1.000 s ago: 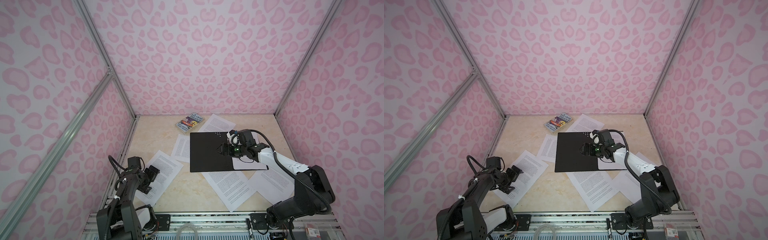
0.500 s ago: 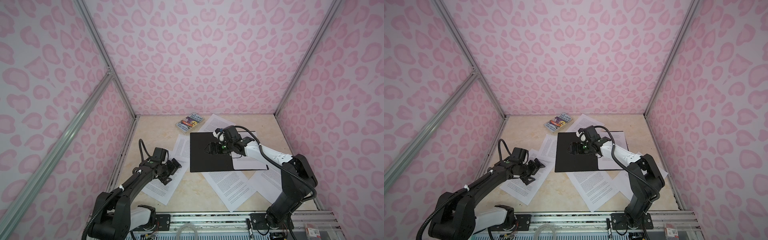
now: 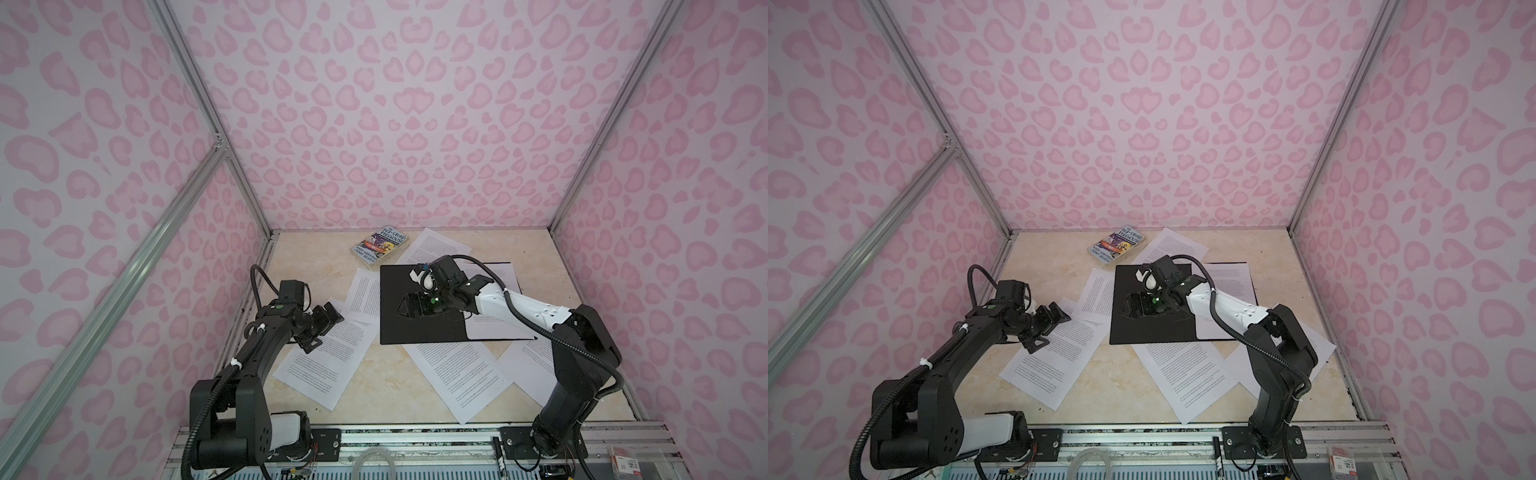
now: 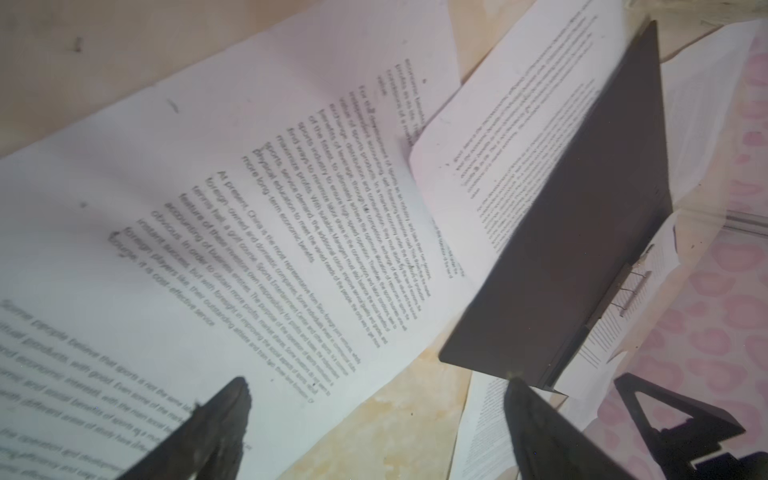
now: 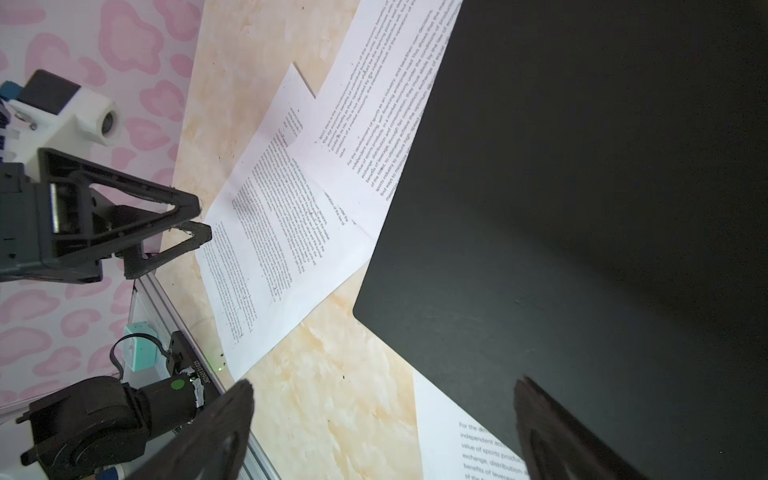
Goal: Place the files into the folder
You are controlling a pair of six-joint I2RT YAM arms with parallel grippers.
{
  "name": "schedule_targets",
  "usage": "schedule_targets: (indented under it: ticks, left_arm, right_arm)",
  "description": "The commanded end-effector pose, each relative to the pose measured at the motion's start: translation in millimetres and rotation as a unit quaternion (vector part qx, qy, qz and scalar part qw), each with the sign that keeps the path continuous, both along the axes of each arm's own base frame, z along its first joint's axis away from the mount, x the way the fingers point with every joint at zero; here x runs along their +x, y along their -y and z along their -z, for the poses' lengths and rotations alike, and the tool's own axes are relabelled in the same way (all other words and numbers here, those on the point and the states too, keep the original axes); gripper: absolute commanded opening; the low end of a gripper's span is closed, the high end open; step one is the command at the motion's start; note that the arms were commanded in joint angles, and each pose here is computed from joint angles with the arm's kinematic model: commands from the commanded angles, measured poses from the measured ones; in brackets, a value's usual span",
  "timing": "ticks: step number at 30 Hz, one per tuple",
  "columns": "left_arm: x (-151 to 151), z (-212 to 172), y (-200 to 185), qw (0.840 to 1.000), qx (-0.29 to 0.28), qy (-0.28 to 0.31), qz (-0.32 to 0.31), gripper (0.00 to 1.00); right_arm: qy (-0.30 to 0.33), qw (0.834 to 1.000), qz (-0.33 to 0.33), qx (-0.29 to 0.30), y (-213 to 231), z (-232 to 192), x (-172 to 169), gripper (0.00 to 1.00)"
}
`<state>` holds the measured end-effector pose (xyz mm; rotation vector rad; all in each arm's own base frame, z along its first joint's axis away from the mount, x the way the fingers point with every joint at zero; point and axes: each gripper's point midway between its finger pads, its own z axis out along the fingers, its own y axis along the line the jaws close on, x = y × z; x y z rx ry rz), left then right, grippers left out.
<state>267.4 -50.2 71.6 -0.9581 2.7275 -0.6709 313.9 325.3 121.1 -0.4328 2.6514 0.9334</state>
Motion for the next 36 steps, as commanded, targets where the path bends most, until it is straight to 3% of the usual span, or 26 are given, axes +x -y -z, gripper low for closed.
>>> schedule_targets:
  ticks: [1, 8, 15, 24, 31, 36]
  left_arm:
    - [-29, 17, 0, 0.999, 0.0, -0.042, 0.024, 0.97]
    - [-65, 42, 0, 0.997, 0.001, -0.083, 0.003, 0.97]
    - [-73, 61, 12, 0.995, -0.016, -0.098, -0.011, 0.97]
    - [-48, 62, 73, 0.996, -0.027, -0.08, 0.034, 0.97]
    - [-16, 37, 130, 0.994, -0.065, -0.047, 0.071, 0.97]
    - [6, 15, 150, 0.992, -0.092, -0.016, 0.09, 0.97]
  right_arm:
    - [-0.002, 1.0, -0.007, -0.001, 1, 3, -4, 0.97]
    - [-0.01, 1.0, -0.009, -0.004, 3, 8, -8, 0.97]
    - [-0.01, 1.0, -0.015, -0.007, 2, 8, -6, 0.97]
    - [-0.004, 0.999, -0.017, -0.029, 5, 10, 0, 0.97]
    - [-0.013, 0.999, -0.016, -0.031, 2, 15, 1, 0.97]
    - [-0.016, 0.999, -0.013, -0.031, 2, 17, 1, 0.97]
